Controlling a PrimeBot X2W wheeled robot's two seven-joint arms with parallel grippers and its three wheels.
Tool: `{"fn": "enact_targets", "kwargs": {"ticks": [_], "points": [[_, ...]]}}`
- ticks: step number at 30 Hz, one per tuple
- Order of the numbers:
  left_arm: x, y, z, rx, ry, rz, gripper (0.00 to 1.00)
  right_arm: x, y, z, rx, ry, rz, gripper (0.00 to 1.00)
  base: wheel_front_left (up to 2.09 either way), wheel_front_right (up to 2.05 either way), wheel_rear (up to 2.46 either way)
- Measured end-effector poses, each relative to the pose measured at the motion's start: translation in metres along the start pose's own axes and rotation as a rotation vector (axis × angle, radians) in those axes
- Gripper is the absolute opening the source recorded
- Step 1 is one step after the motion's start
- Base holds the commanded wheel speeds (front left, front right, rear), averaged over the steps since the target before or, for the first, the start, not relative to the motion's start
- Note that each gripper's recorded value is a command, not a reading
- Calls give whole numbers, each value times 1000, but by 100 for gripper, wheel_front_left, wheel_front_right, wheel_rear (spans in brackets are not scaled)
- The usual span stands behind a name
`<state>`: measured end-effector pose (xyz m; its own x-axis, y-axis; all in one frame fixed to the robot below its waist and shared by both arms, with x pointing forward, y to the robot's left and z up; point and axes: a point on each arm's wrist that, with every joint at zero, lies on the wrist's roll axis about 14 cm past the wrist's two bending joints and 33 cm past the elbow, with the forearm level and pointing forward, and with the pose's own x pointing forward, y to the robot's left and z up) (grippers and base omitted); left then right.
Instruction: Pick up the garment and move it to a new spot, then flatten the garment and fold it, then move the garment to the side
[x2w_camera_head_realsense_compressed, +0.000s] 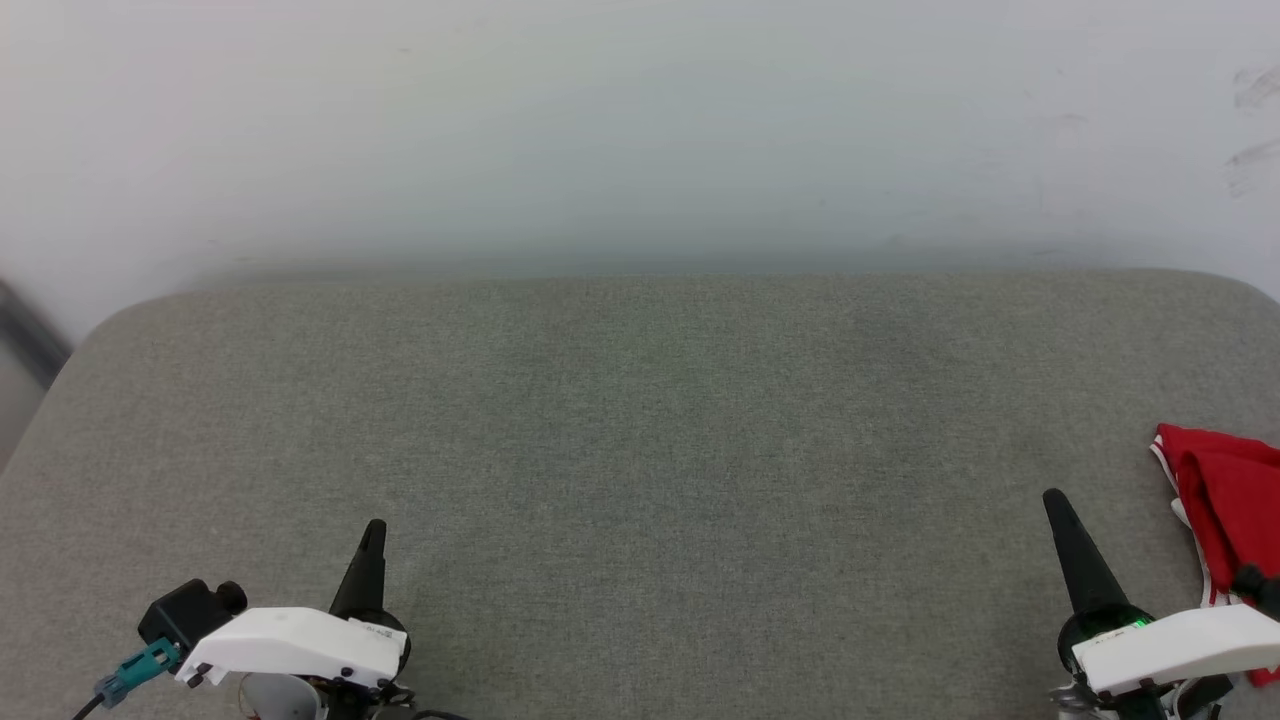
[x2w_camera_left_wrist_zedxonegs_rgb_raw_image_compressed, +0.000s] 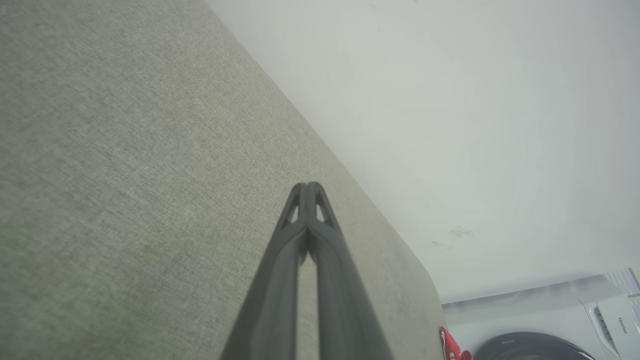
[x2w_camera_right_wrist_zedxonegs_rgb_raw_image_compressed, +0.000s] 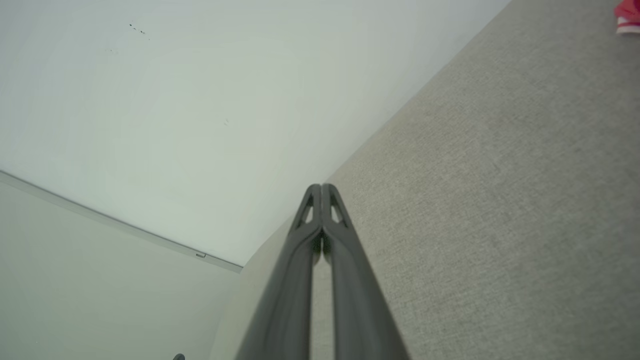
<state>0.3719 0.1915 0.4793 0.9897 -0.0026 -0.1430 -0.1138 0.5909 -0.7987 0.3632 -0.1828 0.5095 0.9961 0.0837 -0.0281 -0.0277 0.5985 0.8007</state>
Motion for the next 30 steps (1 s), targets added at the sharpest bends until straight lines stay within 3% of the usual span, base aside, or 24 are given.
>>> {"fn": "enact_targets", "kwargs": {"ticks": [30], "points": [[7, -8, 9, -320, -11, -45, 0, 12, -6, 7, 316, -40, -4, 0, 0, 0, 0]]}}
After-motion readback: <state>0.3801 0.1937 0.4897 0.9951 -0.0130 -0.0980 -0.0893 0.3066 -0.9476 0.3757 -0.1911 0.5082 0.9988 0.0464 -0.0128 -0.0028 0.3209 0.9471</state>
